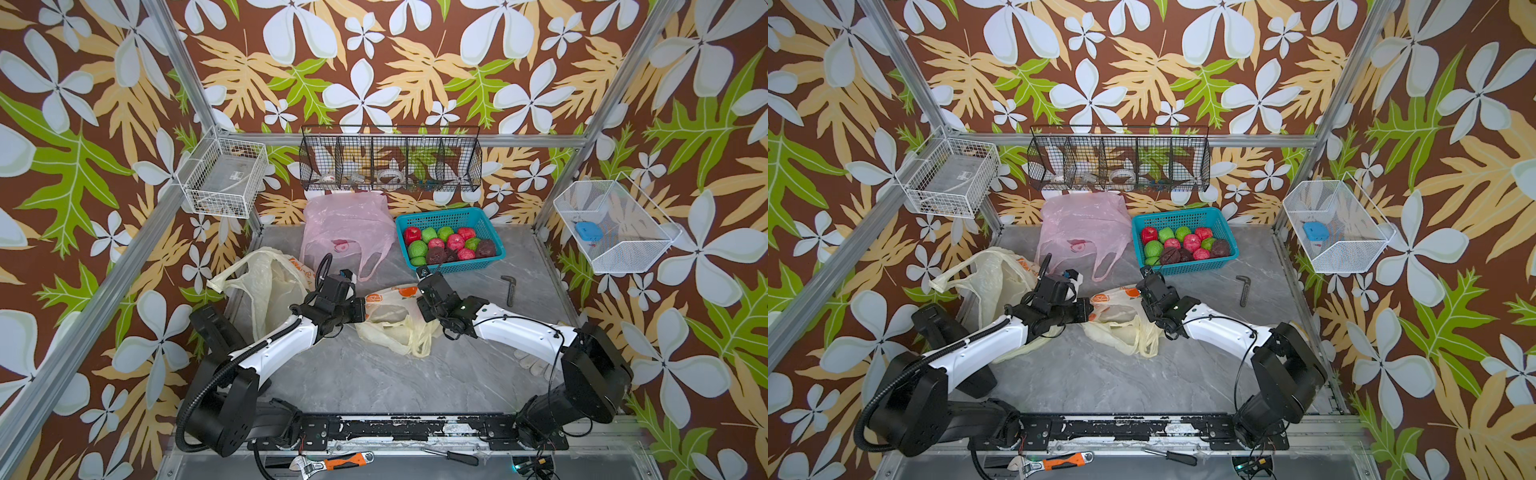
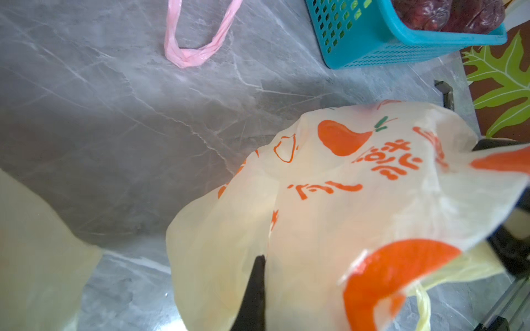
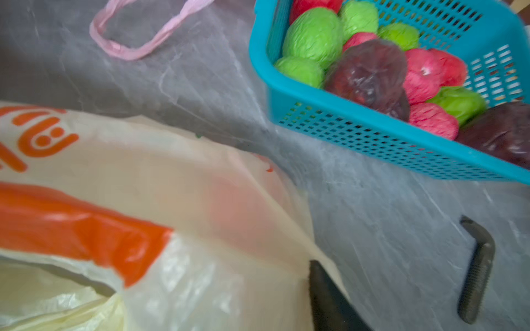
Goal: Untie the knot of a plastic bag & take out the apple
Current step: Adjust the plastic bag at the center of the board.
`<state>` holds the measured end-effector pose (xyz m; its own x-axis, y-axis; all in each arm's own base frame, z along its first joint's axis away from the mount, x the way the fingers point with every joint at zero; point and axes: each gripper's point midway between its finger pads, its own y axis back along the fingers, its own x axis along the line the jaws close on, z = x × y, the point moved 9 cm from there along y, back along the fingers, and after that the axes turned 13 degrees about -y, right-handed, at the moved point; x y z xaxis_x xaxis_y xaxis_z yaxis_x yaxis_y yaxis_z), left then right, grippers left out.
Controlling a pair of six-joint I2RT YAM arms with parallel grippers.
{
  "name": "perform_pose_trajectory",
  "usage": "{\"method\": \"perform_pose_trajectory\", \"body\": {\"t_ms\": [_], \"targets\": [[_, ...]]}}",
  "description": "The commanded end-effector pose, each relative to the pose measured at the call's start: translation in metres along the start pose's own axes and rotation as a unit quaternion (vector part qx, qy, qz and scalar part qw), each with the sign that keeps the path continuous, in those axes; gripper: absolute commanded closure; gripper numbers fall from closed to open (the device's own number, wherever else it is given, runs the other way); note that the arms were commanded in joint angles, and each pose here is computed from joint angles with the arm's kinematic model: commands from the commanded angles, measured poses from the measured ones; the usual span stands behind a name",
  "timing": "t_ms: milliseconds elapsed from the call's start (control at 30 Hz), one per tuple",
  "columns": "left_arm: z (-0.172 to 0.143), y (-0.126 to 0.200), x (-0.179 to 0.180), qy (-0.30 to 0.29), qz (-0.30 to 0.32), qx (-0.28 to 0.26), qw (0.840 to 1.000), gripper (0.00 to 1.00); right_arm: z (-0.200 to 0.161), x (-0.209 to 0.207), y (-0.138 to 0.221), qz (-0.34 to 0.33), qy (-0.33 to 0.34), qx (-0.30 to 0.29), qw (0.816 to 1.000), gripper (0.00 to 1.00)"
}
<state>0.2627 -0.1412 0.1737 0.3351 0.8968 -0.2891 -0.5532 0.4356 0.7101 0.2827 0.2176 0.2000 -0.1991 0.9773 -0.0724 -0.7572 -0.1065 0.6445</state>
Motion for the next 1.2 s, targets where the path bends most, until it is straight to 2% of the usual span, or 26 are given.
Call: {"method": "perform_pose_trajectory", "body": {"t_ms": [0,167,267,400,567,633,700,767,833,900,967,1033,1100,1167], "targets": [[-0.011,0.004,-0.006,-0.003,-0.005,0.002,1.000,1.00,0.027,0.010,0.024,-0.004,0.024,-0.094,0.995,0.99],[-0.026,0.000,-0.001,0.011,0.003,0.008,1.000,1.00,0.045,0.049,0.073,0.026,0.090,-0.190,0.977,1.00],[-0.028,-0.005,-0.001,0.016,0.000,0.011,1.000,1.00,0.045,0.062,0.093,0.051,0.109,-0.219,0.968,1.00],[-0.028,-0.013,0.001,0.015,0.008,0.019,1.000,1.00,0.040,0.062,0.100,0.082,0.106,-0.223,0.966,1.00],[-0.026,-0.024,0.001,0.013,0.008,0.034,0.999,1.00,0.034,0.057,0.086,0.059,0.113,-0.195,0.973,0.99],[-0.023,-0.025,0.001,0.012,0.007,0.034,0.999,1.00,0.035,0.047,0.071,0.031,0.080,-0.161,0.983,0.88],[-0.020,-0.025,0.000,0.012,0.007,0.032,0.999,1.00,0.038,0.035,0.061,0.004,0.046,-0.132,0.990,0.66],[-0.019,-0.025,-0.001,0.014,0.007,0.029,0.999,1.00,0.038,0.031,0.063,0.003,0.033,-0.125,0.992,0.50],[-0.018,-0.024,-0.001,0.016,0.007,0.026,1.000,1.00,0.041,0.030,0.073,0.031,0.022,-0.121,0.992,0.41],[-0.018,-0.023,-0.001,0.019,0.008,0.023,1.000,1.00,0.043,0.030,0.087,0.069,0.007,-0.121,0.990,0.38],[-0.017,-0.021,-0.001,0.023,0.011,0.019,1.000,1.00,0.045,0.034,0.104,0.099,0.001,-0.129,0.987,0.37],[-0.016,-0.020,-0.001,0.027,0.014,0.015,0.999,1.00,0.044,0.046,0.123,0.101,0.012,-0.153,0.983,0.38],[-0.014,-0.019,-0.001,0.033,0.017,0.010,0.999,1.00,0.041,0.066,0.136,0.109,0.024,-0.166,0.980,0.46],[-0.012,-0.019,-0.002,0.035,0.014,0.009,0.999,1.00,0.034,0.085,0.134,0.128,0.024,-0.153,0.980,0.57]]}}
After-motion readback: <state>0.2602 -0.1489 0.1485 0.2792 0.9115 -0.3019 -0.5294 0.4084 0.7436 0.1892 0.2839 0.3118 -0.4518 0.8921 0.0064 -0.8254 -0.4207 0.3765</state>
